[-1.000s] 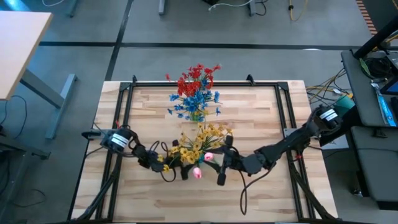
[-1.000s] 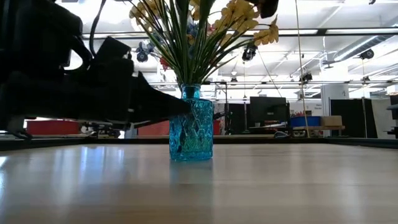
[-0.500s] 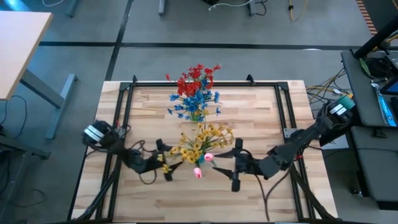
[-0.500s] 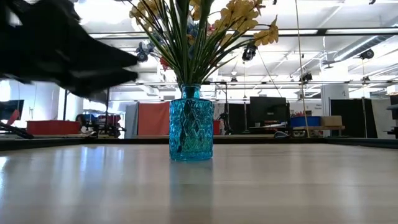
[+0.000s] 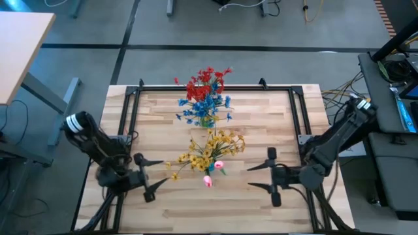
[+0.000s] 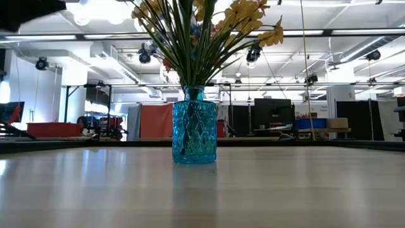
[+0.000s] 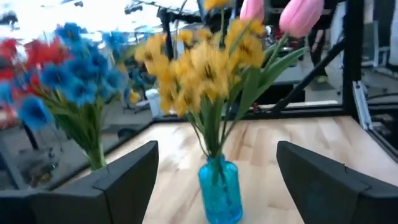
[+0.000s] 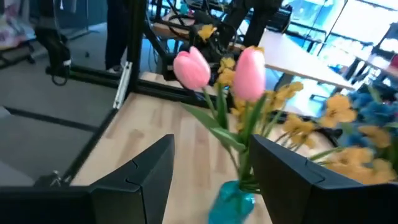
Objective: Sort flowers into vase by color
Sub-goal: Return to Home Position
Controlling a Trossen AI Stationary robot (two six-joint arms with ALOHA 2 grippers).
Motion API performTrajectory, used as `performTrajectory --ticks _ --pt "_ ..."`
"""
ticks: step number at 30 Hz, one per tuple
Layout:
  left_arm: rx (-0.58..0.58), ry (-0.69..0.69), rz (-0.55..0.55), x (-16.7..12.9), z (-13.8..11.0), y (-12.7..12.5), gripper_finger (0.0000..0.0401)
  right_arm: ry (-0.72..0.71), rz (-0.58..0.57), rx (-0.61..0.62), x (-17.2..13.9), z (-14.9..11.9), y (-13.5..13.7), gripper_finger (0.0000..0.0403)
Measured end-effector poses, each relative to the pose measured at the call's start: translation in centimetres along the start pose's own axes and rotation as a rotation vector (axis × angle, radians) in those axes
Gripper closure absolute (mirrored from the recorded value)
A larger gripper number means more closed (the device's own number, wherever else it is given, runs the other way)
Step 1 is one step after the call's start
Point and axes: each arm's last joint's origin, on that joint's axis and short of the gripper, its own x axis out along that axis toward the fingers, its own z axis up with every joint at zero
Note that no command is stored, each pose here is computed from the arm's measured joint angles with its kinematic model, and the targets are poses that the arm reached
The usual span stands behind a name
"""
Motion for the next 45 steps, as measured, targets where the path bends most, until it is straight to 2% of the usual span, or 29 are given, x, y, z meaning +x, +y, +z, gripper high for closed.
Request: performTrajectory --ticks 3,6,10,12,15,17,21,25,27,30,32,37,42,45 --pt "0.02 -0.021 -0.042 -0.8 1.4 1.1 0.0092 0.007 -0.001 -0.048 -1.0 0.0 -0.6 0.0202" --pt "-0.01 -0.085 -0.161 -1.5 1.8 2.7 0.0092 0.031 0.001 -0.101 -1.4 -0.9 -1.1 0.0202" --pt "-0.127 -0.156 -0.302 -2.0 1.5 4.8 0.0095 0.01 0.01 -0.045 -2.1 -1.6 -2.1 0.0202" --pt "-0.181 -0.175 -0.337 -2.0 1.4 5.6 0.0106 -0.01 0.071 -0.017 -2.2 -2.1 -2.4 0.0202" --pt "-0.181 -0.201 -0.394 -1.9 1.5 5.8 0.0131 -0.066 0.218 0.007 -2.1 -2.5 -3.1 0.0202" --pt "-0.148 -0.202 -0.424 -1.8 1.6 5.5 0.0152 -0.121 0.278 0.029 -1.9 -2.6 -3.8 0.0202" --pt "-0.058 -0.156 -0.444 -1.7 1.9 4.5 0.0209 -0.129 0.3 0.037 -1.1 -3.6 -5.4 0.0202" --pt "0.021 -0.099 -0.467 -1.6 2.6 3.8 0.0287 -0.127 0.303 0.068 -1.0 -4.2 -6.7 0.0202" --pt "0.023 -0.068 -0.473 -1.3 3.1 3.7 0.0334 -0.122 0.308 0.077 -1.1 -4.6 -7.0 0.0202" --pt "0.027 -0.034 -0.573 -0.8 4.1 3.7 0.0389 -0.13 0.309 0.079 -1.5 -4.8 -7.1 0.0202" --pt "0.06 0.007 -0.631 -0.5 4.6 3.9 0.0391 -0.138 0.31 0.067 -1.8 -5.0 -7.3 0.0202" --pt "0.134 0.175 -0.601 0.9 5.0 5.7 0.0399 -0.218 0.305 0.054 -2.6 -5.6 -7.9 0.0202" --pt "0.105 0.144 -0.698 2.0 5.3 7.6 0.0401 -0.301 0.357 0.045 -3.2 -6.7 -9.2 0.0202" --pt "0.086 0.131 -0.684 2.3 4.3 9.0 0.0401 -0.317 0.351 0.059 -3.2 -7.3 -10.2 0.0202"
